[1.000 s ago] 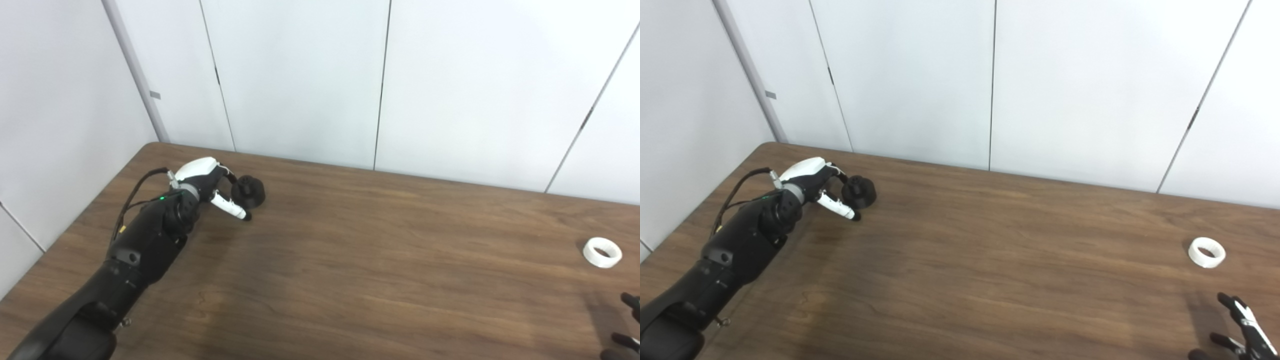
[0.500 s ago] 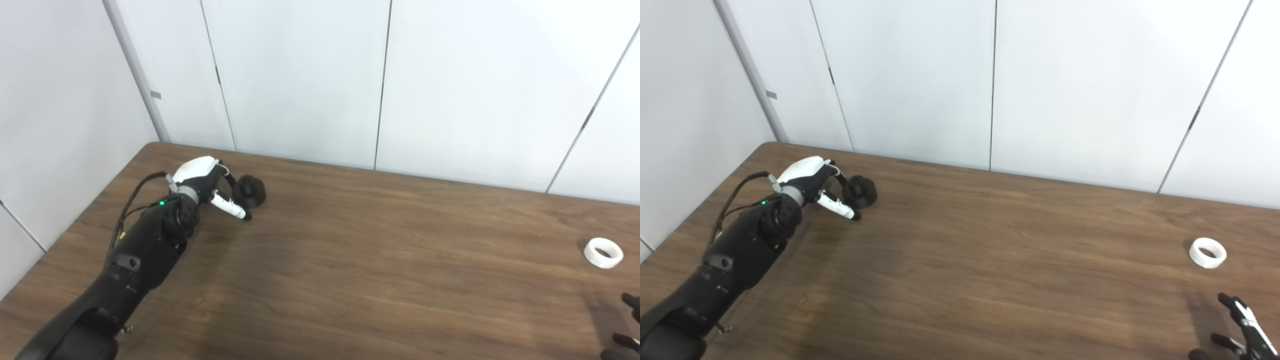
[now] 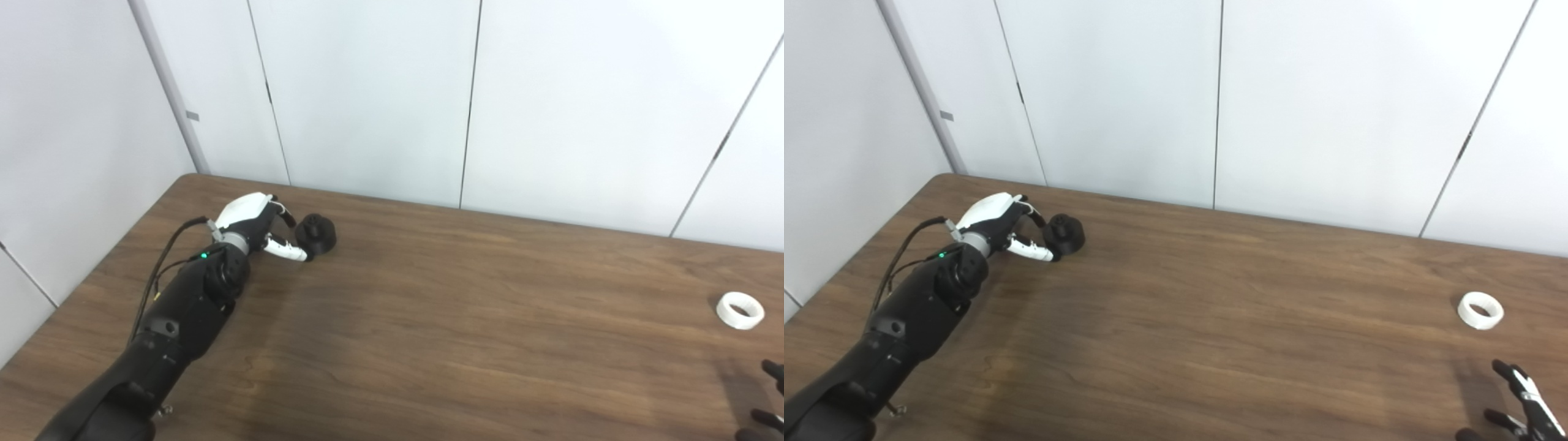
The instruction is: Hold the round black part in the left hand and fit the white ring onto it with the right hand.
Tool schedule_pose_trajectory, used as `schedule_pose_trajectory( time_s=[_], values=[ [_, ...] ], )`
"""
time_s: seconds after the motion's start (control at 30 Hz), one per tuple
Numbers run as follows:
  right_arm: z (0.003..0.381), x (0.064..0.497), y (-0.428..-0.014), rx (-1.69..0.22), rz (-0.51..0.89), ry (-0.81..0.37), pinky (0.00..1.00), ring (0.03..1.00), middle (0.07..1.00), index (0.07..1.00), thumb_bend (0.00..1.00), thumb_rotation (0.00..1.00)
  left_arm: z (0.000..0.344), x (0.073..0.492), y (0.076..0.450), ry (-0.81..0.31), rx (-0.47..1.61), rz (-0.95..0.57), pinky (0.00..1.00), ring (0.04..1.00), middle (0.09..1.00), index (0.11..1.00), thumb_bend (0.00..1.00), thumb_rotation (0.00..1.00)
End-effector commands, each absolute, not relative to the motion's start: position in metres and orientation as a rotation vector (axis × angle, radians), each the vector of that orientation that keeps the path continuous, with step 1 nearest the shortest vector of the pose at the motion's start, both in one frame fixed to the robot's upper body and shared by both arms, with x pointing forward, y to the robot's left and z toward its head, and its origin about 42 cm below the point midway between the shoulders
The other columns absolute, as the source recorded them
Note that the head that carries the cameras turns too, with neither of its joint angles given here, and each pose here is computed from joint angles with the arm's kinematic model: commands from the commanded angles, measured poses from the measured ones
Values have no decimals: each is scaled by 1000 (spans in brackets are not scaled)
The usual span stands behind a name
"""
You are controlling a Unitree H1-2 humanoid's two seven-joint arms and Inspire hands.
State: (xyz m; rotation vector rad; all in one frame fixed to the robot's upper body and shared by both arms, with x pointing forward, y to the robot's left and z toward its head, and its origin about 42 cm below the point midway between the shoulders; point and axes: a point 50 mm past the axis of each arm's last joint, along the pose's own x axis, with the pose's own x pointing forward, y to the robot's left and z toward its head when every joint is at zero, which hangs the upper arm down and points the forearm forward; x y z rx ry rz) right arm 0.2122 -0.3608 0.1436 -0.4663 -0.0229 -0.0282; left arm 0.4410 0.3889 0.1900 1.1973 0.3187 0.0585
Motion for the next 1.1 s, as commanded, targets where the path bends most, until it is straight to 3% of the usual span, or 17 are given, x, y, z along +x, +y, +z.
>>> schedule_pose_trajectory(
  time_s=[0.0, 0.3, 0.63, 1.07],
  values=[
    [148, 210, -368, -504, -25, -17, 871, 994, 1000, 928, 721, 640, 210, 449, 391, 284, 1221, 81, 1000, 1000, 1000, 739, 1000, 174],
    [147, 211, -367, -487, -24, -17, 869, 988, 1000, 935, 737, 635, 211, 450, 391, 291, 1220, 71, 1000, 1000, 1000, 746, 1000, 182],
    [147, 212, -367, -519, -22, -21, 909, 1000, 1000, 931, 711, 643, 211, 452, 385, 331, 1188, 17, 1000, 1000, 1000, 850, 1000, 256],
    [148, 211, -365, -524, -22, -25, 899, 1000, 1000, 930, 696, 632, 204, 459, 367, 334, 1151, -53, 1000, 1000, 1000, 830, 1000, 302]
  ],
)
